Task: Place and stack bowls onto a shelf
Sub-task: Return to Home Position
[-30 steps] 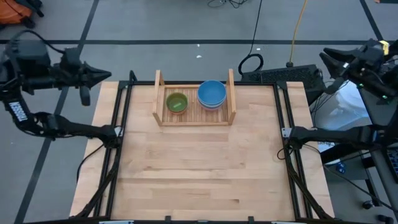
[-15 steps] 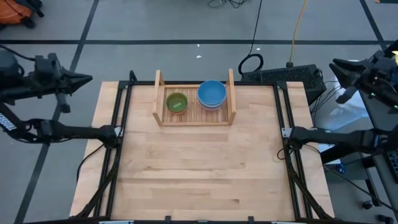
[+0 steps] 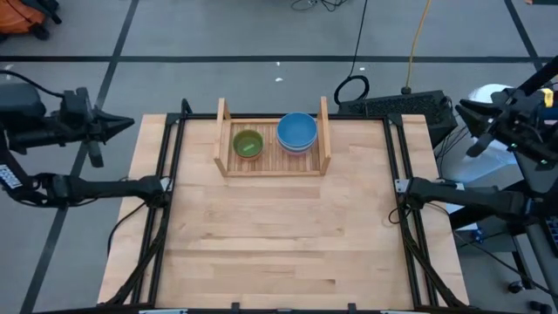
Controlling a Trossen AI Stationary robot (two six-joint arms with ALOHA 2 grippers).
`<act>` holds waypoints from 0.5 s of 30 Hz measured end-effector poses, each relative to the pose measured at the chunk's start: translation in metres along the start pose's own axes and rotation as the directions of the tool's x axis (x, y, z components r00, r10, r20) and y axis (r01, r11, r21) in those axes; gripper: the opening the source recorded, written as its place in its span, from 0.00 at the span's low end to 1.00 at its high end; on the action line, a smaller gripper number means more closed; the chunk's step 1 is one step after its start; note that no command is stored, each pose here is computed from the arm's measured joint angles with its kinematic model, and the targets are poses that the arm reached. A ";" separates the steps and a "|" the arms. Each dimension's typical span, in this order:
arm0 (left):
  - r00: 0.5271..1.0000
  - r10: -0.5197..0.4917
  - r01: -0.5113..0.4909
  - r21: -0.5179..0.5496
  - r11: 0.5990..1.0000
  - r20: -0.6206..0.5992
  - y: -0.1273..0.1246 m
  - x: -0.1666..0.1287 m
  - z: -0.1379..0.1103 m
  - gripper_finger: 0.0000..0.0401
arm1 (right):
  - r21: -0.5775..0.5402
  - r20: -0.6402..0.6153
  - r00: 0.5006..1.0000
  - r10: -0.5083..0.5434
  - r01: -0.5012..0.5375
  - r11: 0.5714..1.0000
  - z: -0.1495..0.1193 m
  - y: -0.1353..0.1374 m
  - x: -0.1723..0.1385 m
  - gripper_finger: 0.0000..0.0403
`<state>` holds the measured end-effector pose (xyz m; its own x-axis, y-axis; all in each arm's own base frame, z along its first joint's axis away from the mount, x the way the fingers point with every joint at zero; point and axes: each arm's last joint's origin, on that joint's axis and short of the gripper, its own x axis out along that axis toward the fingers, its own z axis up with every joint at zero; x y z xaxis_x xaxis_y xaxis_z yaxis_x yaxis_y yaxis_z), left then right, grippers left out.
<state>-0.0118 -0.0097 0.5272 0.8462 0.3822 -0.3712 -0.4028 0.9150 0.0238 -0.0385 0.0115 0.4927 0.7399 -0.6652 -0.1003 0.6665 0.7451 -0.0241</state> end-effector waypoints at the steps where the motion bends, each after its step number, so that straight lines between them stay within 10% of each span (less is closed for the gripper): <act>1: 1.000 -0.001 0.001 -0.001 1.000 -0.011 0.000 0.001 -0.003 0.02 | 0.008 -0.001 1.000 0.000 0.000 1.000 -0.004 0.000 0.000 0.19; 15: 0.995 -0.040 0.046 -0.068 0.997 0.088 -0.005 -0.006 -0.058 0.02 | 0.085 0.106 0.992 0.063 -0.072 0.994 -0.050 0.003 0.004 0.19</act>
<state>-0.0349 -0.0245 0.4756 0.8893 0.3549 -0.2885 -0.3859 0.9208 -0.0568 -0.0379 0.0140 0.4427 0.7858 -0.6184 0.0043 0.6168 0.7842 0.0678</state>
